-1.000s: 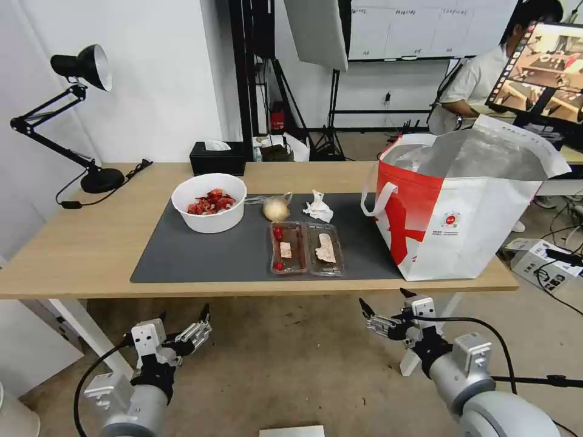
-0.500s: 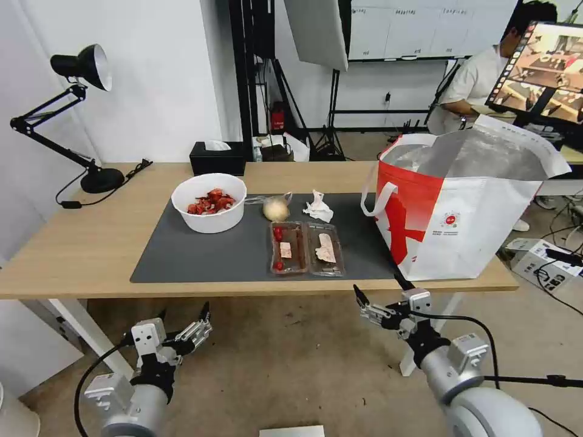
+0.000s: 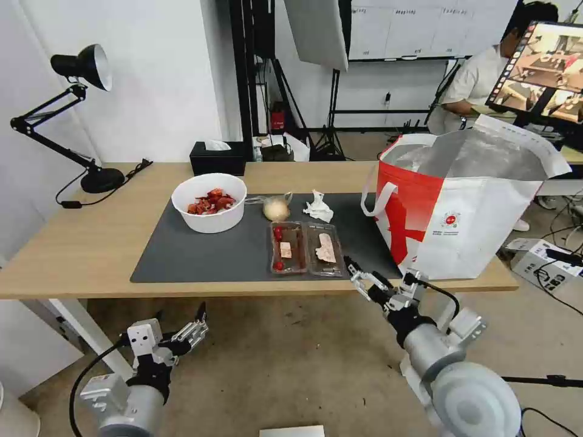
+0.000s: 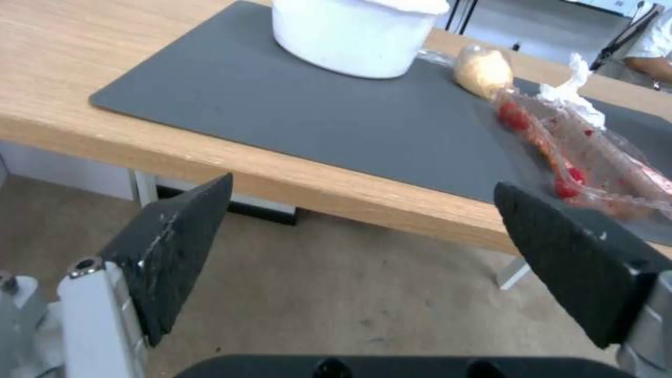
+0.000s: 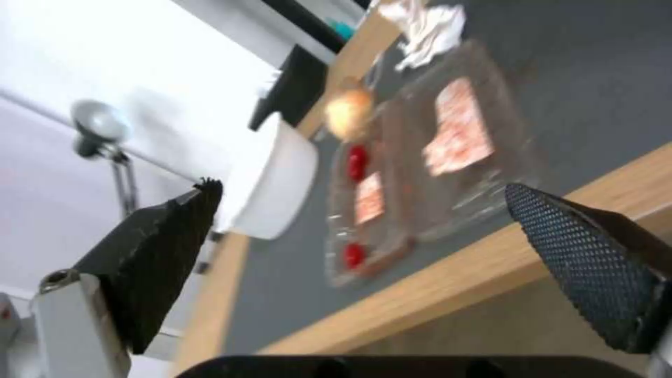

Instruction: Pick up the trash from the table and place it into the takeout bag.

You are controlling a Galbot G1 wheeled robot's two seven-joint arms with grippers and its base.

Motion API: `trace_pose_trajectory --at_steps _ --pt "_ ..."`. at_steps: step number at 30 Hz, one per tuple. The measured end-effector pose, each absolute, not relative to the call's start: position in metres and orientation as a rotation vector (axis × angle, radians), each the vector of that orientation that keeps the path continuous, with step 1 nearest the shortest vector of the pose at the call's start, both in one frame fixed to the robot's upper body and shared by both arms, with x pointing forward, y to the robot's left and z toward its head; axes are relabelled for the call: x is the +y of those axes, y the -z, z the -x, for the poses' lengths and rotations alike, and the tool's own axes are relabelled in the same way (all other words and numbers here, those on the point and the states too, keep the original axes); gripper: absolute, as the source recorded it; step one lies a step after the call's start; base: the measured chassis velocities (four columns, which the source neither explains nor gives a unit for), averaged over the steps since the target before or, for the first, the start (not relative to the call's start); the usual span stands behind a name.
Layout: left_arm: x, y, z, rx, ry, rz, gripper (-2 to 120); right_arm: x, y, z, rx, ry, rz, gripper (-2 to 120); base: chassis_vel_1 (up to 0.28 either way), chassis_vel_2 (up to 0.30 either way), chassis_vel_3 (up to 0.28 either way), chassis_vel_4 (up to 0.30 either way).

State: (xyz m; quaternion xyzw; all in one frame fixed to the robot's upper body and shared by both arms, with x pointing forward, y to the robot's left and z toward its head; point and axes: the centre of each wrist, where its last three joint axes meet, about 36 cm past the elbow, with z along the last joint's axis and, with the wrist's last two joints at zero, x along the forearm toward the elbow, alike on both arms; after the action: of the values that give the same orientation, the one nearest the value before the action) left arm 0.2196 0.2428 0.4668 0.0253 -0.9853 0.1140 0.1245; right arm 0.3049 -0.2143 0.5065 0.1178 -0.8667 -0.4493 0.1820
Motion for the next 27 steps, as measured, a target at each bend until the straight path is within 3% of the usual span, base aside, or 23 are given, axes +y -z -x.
trace_pose_trajectory --at_steps 13,27 --pt "0.248 -0.462 -0.219 -2.877 -0.32 -0.09 100 -0.189 -0.504 -0.338 -2.163 1.589 -0.197 100 0.0 0.0 0.0 0.0" --pt "0.252 -0.456 -0.216 -2.856 -0.306 -0.113 100 -0.143 -0.48 -0.364 -2.045 1.669 -0.043 100 0.0 0.0 0.0 0.0"
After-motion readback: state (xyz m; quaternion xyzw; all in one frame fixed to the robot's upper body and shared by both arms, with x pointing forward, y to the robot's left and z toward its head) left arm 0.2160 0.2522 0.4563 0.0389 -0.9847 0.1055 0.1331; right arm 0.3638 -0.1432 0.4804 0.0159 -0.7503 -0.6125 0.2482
